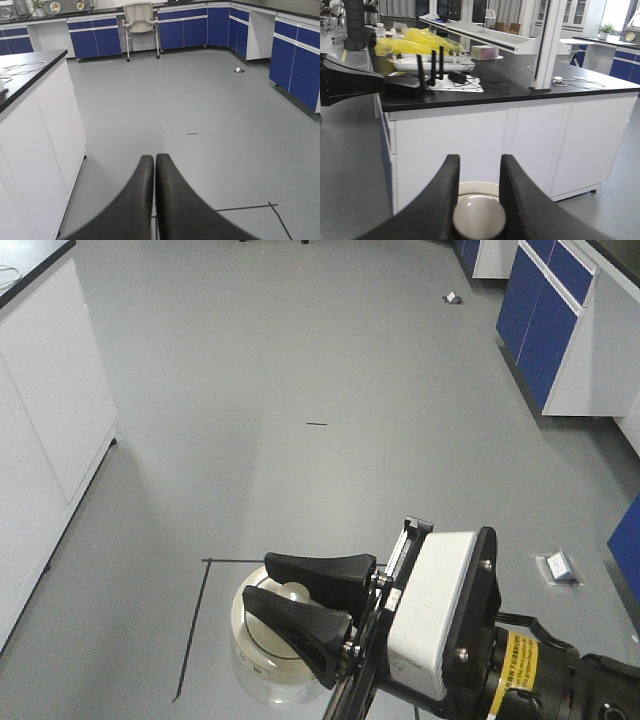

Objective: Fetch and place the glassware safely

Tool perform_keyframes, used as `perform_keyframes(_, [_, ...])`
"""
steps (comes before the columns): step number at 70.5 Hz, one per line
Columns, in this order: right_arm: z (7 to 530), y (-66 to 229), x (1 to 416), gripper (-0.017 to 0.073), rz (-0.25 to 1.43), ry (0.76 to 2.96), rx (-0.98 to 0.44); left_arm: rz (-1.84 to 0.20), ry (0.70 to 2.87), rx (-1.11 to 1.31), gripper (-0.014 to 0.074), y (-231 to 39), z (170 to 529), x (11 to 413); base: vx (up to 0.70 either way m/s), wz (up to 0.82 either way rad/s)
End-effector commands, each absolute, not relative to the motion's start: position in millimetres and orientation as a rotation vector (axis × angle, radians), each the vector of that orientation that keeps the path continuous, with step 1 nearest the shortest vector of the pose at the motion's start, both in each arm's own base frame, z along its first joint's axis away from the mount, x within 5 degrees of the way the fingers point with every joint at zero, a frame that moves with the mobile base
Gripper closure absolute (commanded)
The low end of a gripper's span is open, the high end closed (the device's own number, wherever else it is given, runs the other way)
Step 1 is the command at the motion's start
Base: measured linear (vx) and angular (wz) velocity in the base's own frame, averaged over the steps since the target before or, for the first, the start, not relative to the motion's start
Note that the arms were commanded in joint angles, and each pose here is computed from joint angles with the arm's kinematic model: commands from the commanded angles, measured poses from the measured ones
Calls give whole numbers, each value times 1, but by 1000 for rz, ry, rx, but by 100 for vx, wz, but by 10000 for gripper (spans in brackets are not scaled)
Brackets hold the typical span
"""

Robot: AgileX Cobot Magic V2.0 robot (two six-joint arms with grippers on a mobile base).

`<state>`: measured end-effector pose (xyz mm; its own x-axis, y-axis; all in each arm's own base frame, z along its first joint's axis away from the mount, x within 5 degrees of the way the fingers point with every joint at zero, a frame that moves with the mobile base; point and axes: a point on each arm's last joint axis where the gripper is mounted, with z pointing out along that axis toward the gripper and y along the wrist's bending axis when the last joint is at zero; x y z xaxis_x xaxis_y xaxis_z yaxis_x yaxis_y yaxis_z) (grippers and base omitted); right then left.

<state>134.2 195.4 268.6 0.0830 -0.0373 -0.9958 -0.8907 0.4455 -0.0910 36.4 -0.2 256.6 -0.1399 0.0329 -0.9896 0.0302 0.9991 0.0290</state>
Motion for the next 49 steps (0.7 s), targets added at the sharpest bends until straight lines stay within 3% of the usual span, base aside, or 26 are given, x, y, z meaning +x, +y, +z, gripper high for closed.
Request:
perform_keyframes(1, [292,195,132,563,851,1205,-843,-11,1634,48,601,-1,269,36,38,-7])
perform_keyframes(49, [292,195,132,563,851,1205,-843,-11,1634,48,601,-1,269,36,37,-1])
